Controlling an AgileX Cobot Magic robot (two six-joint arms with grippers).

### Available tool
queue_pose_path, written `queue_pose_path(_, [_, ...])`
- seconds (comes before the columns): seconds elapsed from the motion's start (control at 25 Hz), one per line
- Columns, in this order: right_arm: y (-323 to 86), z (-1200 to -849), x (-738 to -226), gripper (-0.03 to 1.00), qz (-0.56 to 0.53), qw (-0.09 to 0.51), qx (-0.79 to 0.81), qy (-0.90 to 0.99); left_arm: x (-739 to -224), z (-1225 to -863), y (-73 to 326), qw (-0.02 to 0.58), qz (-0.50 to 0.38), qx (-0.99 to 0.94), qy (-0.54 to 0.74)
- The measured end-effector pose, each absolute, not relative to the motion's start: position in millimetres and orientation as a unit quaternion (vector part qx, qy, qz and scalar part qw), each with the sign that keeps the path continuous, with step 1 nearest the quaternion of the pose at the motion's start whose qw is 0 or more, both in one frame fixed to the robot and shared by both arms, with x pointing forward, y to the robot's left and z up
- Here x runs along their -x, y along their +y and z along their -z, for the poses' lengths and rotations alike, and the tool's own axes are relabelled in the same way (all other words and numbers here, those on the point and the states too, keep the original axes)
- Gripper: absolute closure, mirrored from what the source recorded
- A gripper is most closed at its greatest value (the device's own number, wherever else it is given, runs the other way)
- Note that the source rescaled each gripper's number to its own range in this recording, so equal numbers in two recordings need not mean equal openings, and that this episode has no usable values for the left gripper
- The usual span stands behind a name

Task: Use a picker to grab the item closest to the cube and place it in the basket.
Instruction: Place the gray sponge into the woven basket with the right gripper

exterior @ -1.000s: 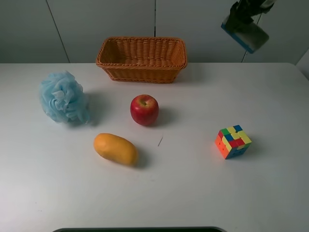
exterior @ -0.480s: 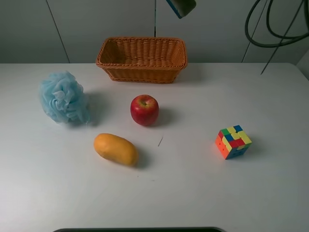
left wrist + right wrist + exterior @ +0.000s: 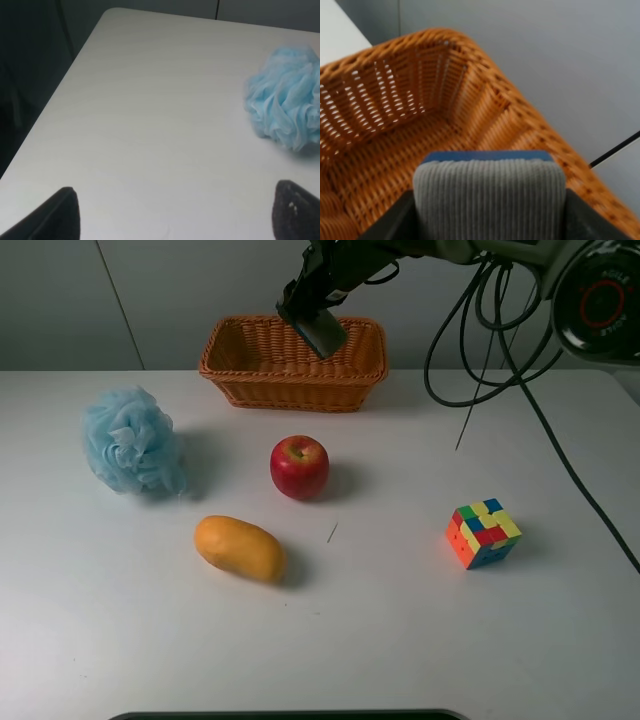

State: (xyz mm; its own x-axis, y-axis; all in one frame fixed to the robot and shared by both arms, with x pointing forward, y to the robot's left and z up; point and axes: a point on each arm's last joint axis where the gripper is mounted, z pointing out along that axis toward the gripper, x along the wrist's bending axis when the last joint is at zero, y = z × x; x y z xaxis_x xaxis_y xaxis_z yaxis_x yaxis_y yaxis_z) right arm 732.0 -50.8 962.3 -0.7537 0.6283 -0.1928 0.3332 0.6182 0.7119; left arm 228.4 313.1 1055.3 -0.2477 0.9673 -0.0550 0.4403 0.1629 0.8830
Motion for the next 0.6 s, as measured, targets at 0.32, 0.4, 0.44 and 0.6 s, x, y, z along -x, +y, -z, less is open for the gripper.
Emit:
queue_pose_path(0.32, [-49.0, -950.7, -732.6, 0.93, -0.334, 0.210, -0.277, 0.876, -228.4, -1055.3, 313.1, 0.335, -0.393, -0.514, 0.685])
queue_pose_path(0.4, [-49.0, -950.6, -732.5, 0.93, -0.334, 0.210, -0.277, 0.876, -228.4, -1055.3, 313.1, 0.335, -0.393, -0.514, 0.685])
queue_pose_path(0.44, [-49.0, -950.3, -732.1, 0.93, -0.332, 0.208, -0.277, 0.877, -228.4, -1055.3, 313.1, 0.335, -0.393, -0.514, 0.685])
queue_pose_path(0.6, [-49.0, -950.3, -732.0, 0.32, -0.333, 0.207, -0.277, 0.877, -228.4, -1055.3, 313.1, 0.335, -0.393, -0.514, 0.685])
